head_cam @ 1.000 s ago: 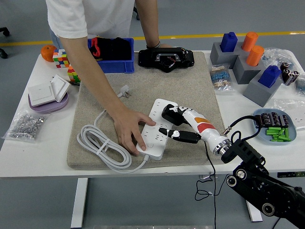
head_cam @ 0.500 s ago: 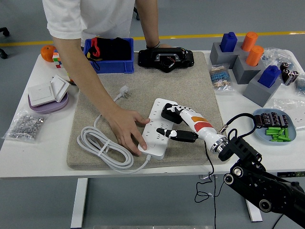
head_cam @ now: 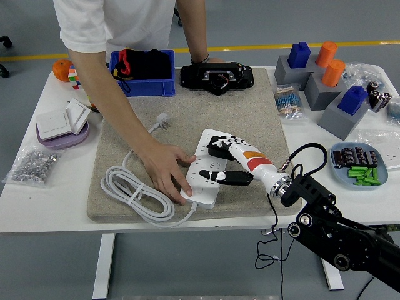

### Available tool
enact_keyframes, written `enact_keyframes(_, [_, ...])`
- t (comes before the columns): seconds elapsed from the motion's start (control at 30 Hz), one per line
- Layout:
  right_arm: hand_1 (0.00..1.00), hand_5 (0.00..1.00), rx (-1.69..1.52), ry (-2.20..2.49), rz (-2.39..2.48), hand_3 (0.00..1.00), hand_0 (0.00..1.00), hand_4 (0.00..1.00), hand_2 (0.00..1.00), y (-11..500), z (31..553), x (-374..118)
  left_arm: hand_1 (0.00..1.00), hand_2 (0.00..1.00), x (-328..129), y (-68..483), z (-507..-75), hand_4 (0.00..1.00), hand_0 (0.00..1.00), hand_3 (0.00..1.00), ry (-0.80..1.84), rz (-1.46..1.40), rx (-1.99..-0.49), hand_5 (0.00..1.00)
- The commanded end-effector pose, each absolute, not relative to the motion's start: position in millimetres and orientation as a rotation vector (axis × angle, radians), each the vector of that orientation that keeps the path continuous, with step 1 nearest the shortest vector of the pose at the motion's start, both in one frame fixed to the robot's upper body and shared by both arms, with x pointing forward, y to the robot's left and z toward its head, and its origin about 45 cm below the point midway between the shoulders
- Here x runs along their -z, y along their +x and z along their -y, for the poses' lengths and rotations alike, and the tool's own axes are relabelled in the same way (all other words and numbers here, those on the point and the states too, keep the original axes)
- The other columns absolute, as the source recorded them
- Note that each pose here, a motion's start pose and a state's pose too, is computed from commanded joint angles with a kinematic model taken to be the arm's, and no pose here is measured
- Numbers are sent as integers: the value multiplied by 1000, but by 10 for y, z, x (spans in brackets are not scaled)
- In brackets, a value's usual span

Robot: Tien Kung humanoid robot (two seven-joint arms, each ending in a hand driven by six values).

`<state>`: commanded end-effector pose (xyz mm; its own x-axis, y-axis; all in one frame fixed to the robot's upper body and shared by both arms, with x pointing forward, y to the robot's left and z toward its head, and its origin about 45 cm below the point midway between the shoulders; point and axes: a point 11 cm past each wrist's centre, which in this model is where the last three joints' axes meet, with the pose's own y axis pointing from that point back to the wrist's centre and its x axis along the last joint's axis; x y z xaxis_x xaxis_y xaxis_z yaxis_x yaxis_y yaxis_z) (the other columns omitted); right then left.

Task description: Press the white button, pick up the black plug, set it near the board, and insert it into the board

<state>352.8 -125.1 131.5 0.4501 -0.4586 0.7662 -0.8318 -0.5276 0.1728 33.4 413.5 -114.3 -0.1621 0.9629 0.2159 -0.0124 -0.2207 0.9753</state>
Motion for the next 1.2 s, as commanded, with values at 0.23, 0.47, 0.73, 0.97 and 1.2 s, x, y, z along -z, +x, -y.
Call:
enact_keyframes(0.23, [923,820,-936,2172,1120,830,997,964,873,3566,1262,-1457,662,584,1144,327,-4135,657,704,679,1266,-1194,-1509,273])
enact_keyframes(0.47, [922,818,-1002,2192,1196,828,996,964,870,3618,1258,-1766,662,583,1146,319,-4133,656,703,679,1274,-1191,-1503,272])
enact_keyframes(0.73, [907,812,-1084,2177,1319,827,990,961,854,3635,1424,-2110,662,583,1146,304,-4134,655,704,678,1279,-1191,-1498,271])
enact_keyframes(0.97, [891,809,-1101,2080,1482,813,983,961,836,3678,1900,-2326,662,583,1130,387,-4158,655,704,677,1266,-1178,-1511,270])
enact_keyframes(1.2, [881,807,-1077,1950,1642,800,971,958,821,3669,2466,-2454,662,584,1099,443,-4234,656,704,677,1283,-1141,-1499,268])
